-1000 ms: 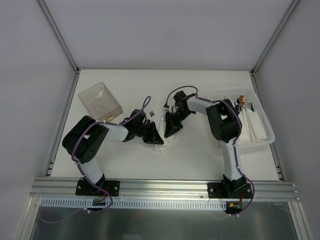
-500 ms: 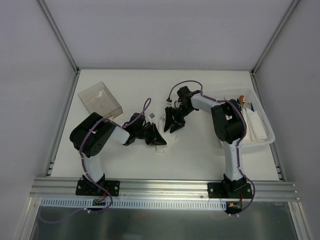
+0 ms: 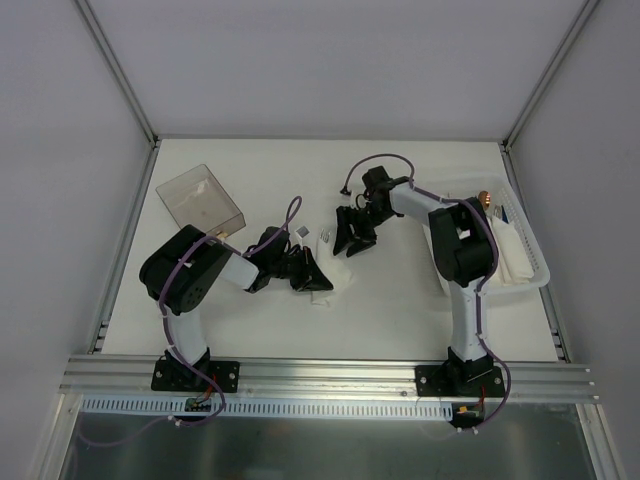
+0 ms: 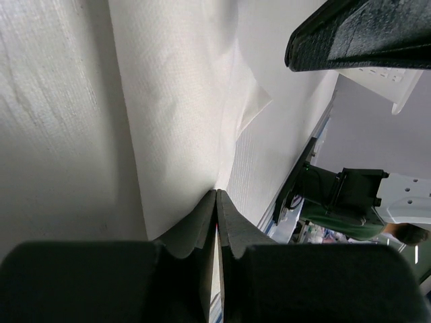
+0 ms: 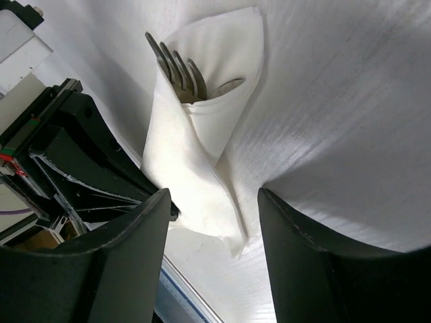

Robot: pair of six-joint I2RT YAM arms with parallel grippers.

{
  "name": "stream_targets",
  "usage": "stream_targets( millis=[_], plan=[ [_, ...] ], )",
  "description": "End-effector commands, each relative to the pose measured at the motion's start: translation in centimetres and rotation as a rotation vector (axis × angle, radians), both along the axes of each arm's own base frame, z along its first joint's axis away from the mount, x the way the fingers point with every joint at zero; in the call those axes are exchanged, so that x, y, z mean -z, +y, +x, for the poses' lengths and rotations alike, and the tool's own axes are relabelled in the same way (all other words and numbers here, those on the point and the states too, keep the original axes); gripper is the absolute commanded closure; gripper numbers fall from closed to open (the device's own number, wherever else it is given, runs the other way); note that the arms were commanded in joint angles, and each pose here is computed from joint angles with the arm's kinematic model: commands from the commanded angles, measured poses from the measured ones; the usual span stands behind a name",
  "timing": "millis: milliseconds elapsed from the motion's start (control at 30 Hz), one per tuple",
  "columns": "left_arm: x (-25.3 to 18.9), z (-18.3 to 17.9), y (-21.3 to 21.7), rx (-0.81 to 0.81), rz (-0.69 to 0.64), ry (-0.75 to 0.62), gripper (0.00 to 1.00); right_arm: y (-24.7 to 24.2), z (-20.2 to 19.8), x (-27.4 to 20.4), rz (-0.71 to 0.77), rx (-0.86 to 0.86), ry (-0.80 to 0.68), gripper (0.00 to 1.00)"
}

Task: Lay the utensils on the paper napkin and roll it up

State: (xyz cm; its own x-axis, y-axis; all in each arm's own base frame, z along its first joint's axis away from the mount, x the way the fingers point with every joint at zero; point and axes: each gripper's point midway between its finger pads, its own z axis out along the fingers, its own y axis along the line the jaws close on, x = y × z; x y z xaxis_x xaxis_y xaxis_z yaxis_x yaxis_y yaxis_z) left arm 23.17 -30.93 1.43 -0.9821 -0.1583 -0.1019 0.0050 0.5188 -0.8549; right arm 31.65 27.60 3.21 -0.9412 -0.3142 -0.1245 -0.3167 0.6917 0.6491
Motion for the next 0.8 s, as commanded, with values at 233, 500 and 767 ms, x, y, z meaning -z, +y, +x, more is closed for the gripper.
stream_targets(
  millis=[233,500,767],
  plan=[
    [4.8,-2.4,3.2,-0.026,0.171,0.118,0.96,0.6,1.4,1.5,-0.15,-0.028,-0.151,0.43],
    [4.7,-2.4,3.4,-0.03,0.173,0.112,0.96,1.1,0.6,3.3,-0.258,-0.041,-0.157,0.53],
    [4.5,-2.3,3.7,-0.035,0.17,0.108,0.96,1.2,1.6,3.9,-0.316,-0.005,-0.133,0.62]
  ],
)
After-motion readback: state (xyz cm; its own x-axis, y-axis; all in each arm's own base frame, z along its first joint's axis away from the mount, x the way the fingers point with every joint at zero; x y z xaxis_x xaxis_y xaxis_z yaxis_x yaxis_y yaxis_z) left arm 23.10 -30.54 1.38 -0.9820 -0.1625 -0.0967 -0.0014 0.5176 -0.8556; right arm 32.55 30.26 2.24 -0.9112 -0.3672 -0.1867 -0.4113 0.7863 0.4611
